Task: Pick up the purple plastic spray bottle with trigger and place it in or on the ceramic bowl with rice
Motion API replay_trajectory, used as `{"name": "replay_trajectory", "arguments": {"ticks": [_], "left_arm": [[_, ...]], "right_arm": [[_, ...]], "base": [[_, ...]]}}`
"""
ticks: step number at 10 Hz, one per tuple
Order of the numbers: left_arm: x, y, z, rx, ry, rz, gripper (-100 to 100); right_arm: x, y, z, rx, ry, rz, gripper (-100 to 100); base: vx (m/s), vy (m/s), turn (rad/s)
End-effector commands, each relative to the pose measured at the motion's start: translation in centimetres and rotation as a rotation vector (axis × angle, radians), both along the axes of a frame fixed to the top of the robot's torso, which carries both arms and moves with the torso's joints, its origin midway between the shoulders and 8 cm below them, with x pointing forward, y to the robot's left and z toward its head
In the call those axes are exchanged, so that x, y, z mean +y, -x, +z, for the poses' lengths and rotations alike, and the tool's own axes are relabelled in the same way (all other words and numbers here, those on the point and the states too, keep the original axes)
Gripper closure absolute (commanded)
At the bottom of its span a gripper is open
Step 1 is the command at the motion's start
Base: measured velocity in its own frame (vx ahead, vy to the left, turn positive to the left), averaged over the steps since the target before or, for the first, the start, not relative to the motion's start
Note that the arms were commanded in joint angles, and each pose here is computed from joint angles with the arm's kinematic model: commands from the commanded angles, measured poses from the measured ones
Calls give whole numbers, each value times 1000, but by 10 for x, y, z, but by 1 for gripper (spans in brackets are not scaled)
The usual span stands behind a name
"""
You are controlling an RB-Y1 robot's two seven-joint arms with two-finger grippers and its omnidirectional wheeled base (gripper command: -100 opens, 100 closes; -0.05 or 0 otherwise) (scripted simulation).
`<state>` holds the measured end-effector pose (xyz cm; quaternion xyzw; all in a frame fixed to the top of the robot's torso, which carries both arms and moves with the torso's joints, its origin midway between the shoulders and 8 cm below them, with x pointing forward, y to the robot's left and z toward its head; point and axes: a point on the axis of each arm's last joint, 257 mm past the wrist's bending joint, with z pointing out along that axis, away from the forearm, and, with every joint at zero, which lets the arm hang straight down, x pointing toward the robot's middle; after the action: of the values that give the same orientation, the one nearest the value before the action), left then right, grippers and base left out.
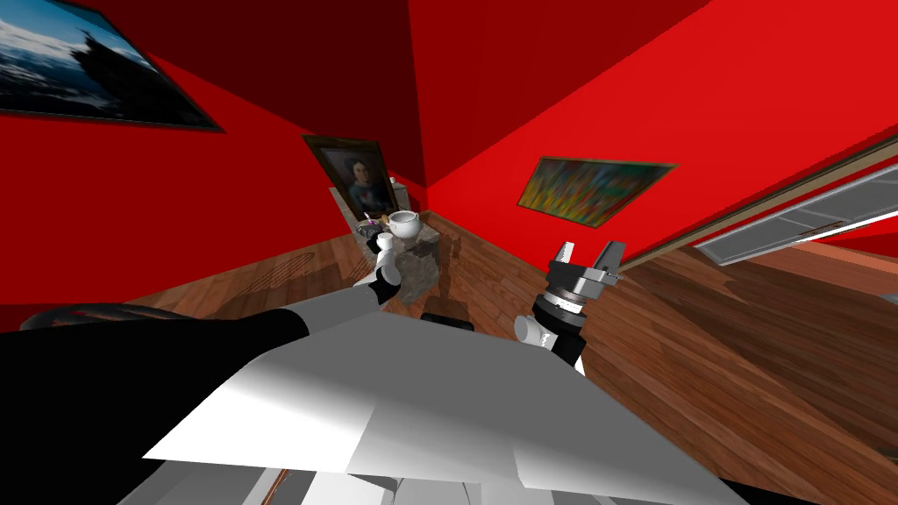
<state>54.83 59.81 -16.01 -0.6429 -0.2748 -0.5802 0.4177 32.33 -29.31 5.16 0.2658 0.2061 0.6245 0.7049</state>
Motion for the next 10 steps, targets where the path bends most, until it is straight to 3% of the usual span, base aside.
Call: {"name": "replay_trajectory", "arguments": {"ticks": [1,5,6,8,9,10], "left_arm": [[-11,-12,-14,-21,85,-12,-100],[-47,-34,-49,-55,262,-41,-100],[-66,-41,-63,-59,322,-55,-100],[-65,-41,-59,-55,310,-55,-100],[-65,-41,-60,-56,312,-54,0],[-50,-42,-60,-53,289,-86,-100]], "right_arm": [[0,0,0,0,0,0,0],[0,0,0,0,0,0,0],[0,0,0,0,0,0,0],[0,0,0,0,0,0,0],[0,0,0,0,0,0,0],[0,0,0,0,0,0,0]], "base": [[36,111,-42],[50,156,-6],[12,163,34],[8,80,-1],[1,10,1],[78,-88,59]]}}
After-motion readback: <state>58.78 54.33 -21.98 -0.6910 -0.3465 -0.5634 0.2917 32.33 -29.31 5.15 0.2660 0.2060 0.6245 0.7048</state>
